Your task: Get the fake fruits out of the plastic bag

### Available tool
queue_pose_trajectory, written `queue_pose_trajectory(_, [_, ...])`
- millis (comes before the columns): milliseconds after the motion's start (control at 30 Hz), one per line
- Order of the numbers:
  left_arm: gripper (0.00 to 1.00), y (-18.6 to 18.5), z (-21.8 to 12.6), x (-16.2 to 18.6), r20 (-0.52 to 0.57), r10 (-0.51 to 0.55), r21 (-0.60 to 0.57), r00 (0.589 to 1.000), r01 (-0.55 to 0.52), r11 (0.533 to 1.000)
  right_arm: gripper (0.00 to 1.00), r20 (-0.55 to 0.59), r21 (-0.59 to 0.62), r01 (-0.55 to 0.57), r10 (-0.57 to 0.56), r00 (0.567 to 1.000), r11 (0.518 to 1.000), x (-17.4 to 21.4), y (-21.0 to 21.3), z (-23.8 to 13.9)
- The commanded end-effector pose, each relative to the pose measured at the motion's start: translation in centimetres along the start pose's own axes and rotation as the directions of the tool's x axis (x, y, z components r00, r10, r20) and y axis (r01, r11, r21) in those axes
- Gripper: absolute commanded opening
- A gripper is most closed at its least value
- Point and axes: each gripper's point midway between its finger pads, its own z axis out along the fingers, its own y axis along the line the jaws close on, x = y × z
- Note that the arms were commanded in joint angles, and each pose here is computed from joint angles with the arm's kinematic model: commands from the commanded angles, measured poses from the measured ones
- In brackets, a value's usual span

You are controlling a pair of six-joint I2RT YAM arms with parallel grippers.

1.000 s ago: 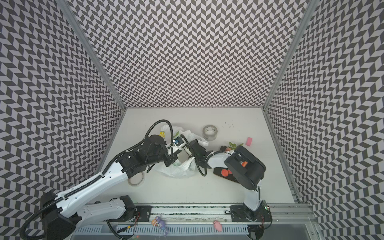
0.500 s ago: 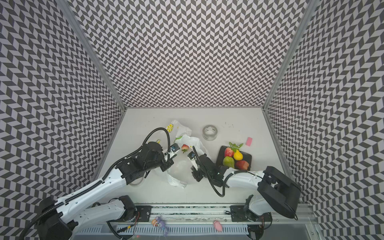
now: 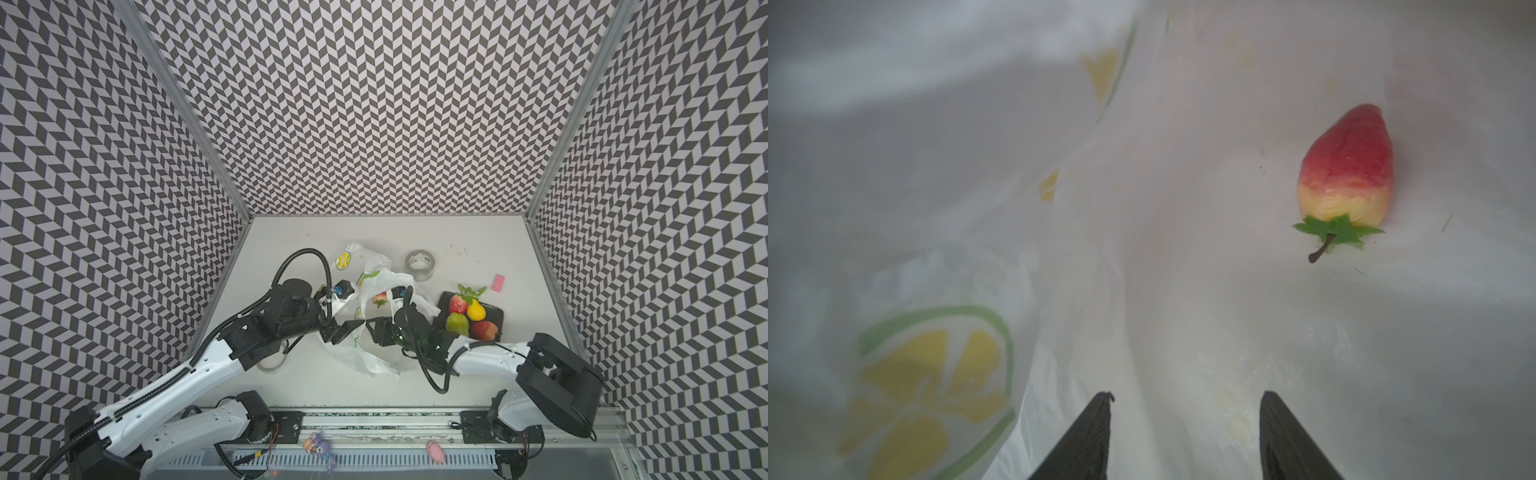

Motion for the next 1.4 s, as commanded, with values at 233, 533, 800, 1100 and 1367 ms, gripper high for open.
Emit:
queue_pose_trajectory(233, [1.00,16.3,-3.3,-2.4,0.189,-0.563,-0.404,0.805,0.586,0.702,0.59,0.126,-0.006,-0.268,0.266,0.956,0.964,-2.0,-1.7,-0.5])
queue_pose_trajectory(533, [1.00,21.0,5.8,3.1,-0.052,-0.662,-0.343,0.747,0.610,0.715,0.63,0.149,0.015,-0.264,0.259,0.954,0.964,-3.4,-2.7,-1.2])
queue_pose_trajectory(800, [1.00,24.1,10.0,7.2,-0.143,-0.641,-0.308,0.754,0.582,0.753,0.63,0.128,-0.013,-0.245,0.244,0.961,0.970,-3.6,-2.6,-1.3])
queue_pose_trajectory(1100, [0.62,21.7,13.1,8.3,-0.210,-0.636,-0.116,0.743,0.627,0.770,0.63,0.144,0.030,-0.229,0.222,0.964,0.973,-4.0,-3.7,-1.4])
queue_pose_trajectory(1367, [0.03,20.4,12.0,6.3,-0.172,-0.633,-0.049,0.755,0.635,0.771,0.63,0.170,0.093,-0.248,0.230,0.958,0.964,-4.3,-5.3,-1.7])
